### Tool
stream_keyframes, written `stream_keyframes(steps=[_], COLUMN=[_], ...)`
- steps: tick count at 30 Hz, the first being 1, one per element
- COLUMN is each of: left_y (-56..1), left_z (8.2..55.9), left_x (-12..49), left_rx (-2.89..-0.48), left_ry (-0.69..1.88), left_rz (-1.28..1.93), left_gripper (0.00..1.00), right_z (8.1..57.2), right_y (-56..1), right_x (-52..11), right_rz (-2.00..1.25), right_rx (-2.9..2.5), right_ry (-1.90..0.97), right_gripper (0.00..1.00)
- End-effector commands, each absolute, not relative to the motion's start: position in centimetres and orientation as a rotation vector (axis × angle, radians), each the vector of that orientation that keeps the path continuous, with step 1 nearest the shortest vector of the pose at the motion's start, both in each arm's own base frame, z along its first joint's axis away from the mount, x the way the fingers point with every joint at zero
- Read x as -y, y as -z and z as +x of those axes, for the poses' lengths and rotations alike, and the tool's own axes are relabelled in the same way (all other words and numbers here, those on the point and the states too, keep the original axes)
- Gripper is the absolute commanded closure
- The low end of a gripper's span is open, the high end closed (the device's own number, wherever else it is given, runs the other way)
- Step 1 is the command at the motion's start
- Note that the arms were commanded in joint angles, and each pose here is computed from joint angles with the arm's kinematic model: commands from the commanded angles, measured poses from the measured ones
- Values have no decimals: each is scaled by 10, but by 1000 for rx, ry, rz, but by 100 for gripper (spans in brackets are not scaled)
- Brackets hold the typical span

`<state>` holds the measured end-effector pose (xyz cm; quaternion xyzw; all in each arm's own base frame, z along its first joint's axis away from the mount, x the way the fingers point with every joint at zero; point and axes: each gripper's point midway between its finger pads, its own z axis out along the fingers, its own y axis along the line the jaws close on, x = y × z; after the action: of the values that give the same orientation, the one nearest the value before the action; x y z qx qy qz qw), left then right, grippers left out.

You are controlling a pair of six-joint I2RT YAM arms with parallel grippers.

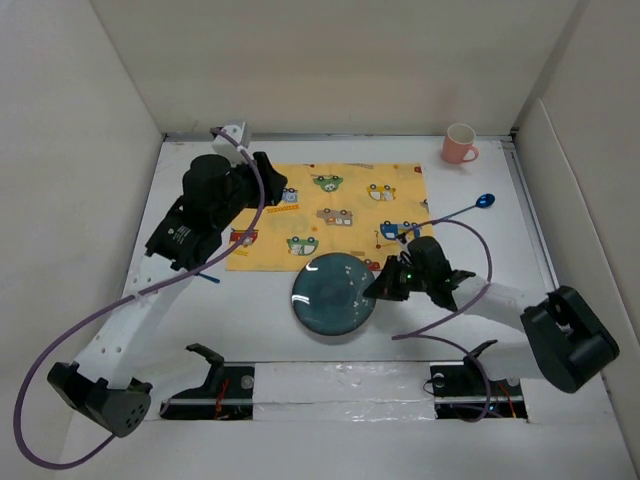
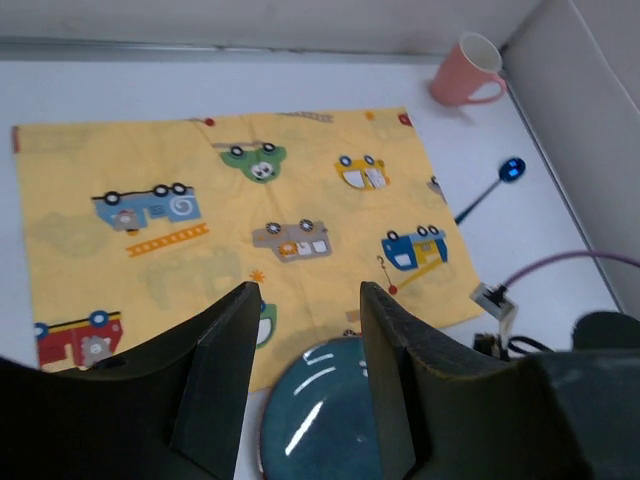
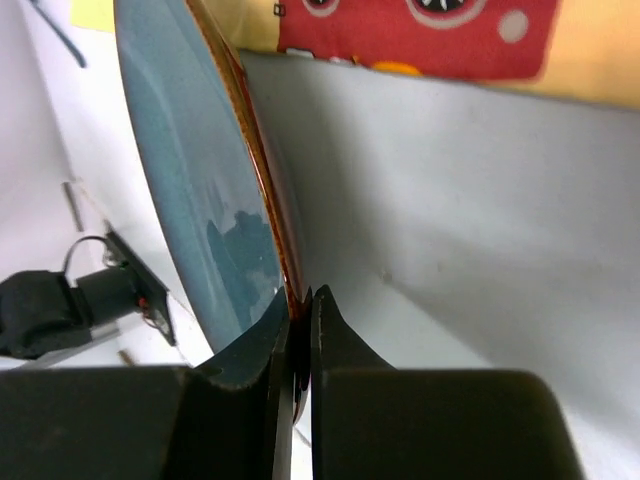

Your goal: Set the dinner table for one person

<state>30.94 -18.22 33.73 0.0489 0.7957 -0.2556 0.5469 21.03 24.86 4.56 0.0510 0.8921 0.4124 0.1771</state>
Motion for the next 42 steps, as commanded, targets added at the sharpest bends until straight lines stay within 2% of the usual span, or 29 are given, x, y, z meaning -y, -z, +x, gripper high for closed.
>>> stream_keyframes(steps=[1, 4, 7, 8, 9, 10, 13, 14, 17, 24, 29, 33, 42], left_y=[-369, -364, -346, -332, -333, -325, -333, -335, -345, -356, -330, -334, -301], left_z=[312, 321, 332, 337, 338, 338, 338, 338, 340, 338, 333, 338, 344], left_x=[141, 107, 88, 89, 89, 94, 106, 106, 111, 120, 141, 148, 162], left_rx=[-1829, -1847, -1873, -1900, -1895, -1912, -1864, -1852, -1813, -1708, -1731, -1742, -1828], left_ry=[439, 228, 51, 12, 10, 22, 112, 119, 130, 130, 135, 174, 231], left_rz=[-63, -174, -186, -149, -142, -117, -78, -79, -19, 154, 258, 222, 222], left_gripper=[58, 57, 54, 48, 48, 44, 36, 35, 31, 28, 26, 26, 26], right_z=[210, 236, 265, 289, 295, 309, 347, 359, 393, 436, 446, 458, 464], right_y=[-94, -161, -191, -220, -207, -227, -217, -233, -232, -216, -197, -179, -137], right_x=[-247, -245, -244, -250, -249, -256, -257, -261, -266, -279, -281, -274, -267], right_rz=[-9, -49, -39, -58, -32, -57, -7, -22, 28, 83, 117, 163, 205], right_rx=[-2468, -2299, -2243, -2189, -2227, -2183, -2200, -2158, -2140, -2172, -2200, -2227, -2286], right_ry=[-1134, -1139, -1194, -1222, -1210, -1219, -1206, -1238, -1279, -1276, -1265, -1251, -1232], right_gripper=[100, 100, 100, 100, 100, 100, 100, 100, 100, 100, 100, 100, 100])
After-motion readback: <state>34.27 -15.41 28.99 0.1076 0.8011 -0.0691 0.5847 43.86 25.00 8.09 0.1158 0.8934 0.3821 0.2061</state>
